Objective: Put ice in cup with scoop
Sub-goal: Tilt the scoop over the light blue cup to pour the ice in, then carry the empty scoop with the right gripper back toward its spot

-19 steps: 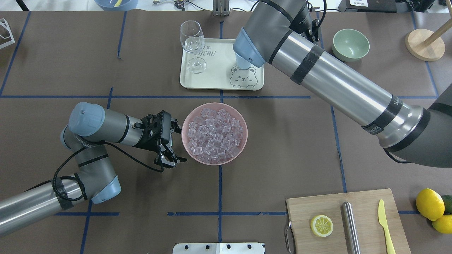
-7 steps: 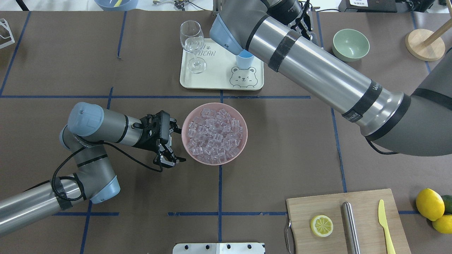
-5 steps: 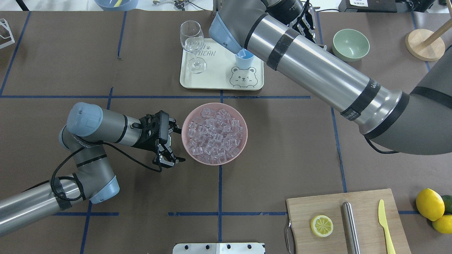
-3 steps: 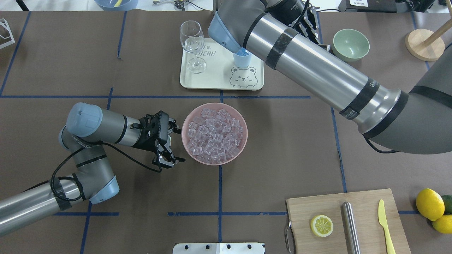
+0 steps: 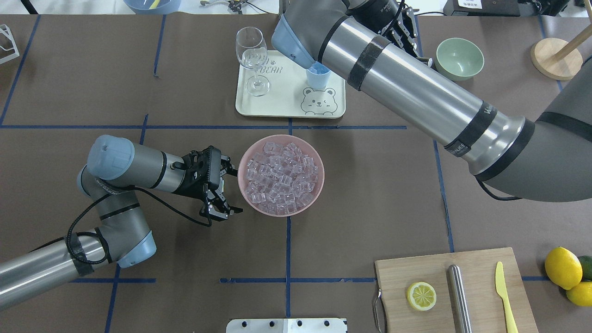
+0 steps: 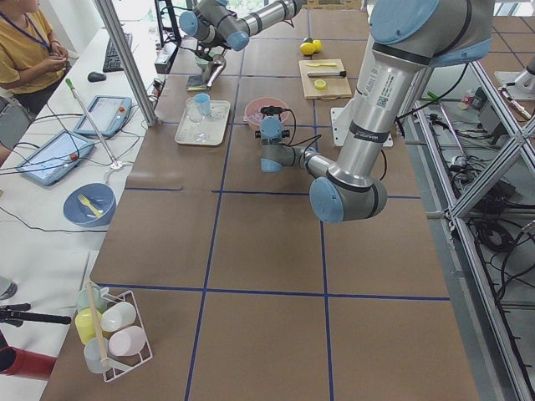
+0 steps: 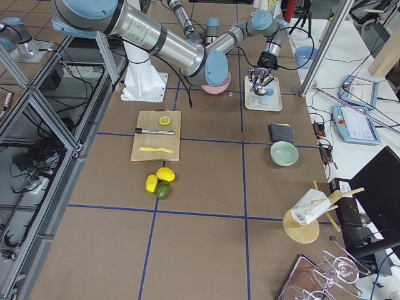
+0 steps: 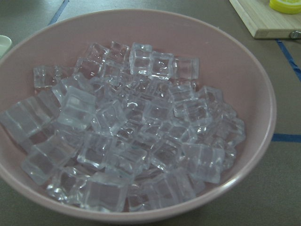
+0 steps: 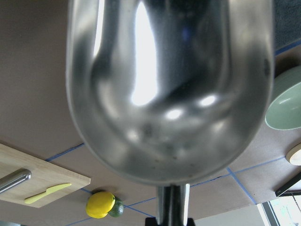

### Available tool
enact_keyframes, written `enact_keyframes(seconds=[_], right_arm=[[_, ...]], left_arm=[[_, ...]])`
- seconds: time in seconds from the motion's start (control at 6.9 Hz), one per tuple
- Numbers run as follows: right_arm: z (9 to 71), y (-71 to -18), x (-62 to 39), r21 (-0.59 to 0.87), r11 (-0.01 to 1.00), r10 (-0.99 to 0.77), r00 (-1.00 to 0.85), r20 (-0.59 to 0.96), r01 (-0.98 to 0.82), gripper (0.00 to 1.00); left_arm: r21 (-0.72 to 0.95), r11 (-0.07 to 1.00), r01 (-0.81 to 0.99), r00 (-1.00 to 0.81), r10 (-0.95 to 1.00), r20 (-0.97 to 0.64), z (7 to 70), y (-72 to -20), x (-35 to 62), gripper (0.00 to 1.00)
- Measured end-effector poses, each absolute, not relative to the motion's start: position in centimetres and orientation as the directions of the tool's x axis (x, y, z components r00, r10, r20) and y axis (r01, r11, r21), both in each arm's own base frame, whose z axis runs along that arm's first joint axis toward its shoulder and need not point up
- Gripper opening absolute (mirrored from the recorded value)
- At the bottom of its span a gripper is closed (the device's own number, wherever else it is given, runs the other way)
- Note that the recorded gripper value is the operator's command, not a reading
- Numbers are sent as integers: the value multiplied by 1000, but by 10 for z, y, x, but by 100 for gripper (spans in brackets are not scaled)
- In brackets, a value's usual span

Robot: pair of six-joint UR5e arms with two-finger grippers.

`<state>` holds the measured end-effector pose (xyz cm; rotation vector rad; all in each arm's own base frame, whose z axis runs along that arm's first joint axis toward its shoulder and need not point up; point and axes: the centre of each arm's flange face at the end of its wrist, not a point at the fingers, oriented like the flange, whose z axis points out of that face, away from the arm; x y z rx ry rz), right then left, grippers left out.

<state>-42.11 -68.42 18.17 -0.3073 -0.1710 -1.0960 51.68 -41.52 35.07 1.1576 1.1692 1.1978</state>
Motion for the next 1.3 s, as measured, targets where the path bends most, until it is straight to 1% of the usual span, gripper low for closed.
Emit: enact_keyframes(seconds=[0.43, 0.72, 0.87, 1.01, 1.3], right_arm=[[176, -684, -419, -144, 426, -845, 450, 290, 893, 0], [168, -685, -407, -104, 458, -826, 466, 316, 883, 0], [165, -688, -394, -80, 504, -792, 497, 354, 860, 0], [161, -693, -376, -68, 578, -727, 551, 411, 813, 0], [146, -694, -345, -119, 766, -493, 696, 522, 632, 0]], left_arm=[[998, 29, -52, 22, 999, -28, 350, -416, 516, 100], [998, 30, -52, 25, 999, -29, 350, -417, 515, 100], [998, 31, -51, 28, 999, -30, 350, -419, 514, 100], [998, 31, -51, 31, 999, -30, 350, -420, 512, 100], [998, 31, -51, 32, 999, -30, 350, -421, 512, 100]])
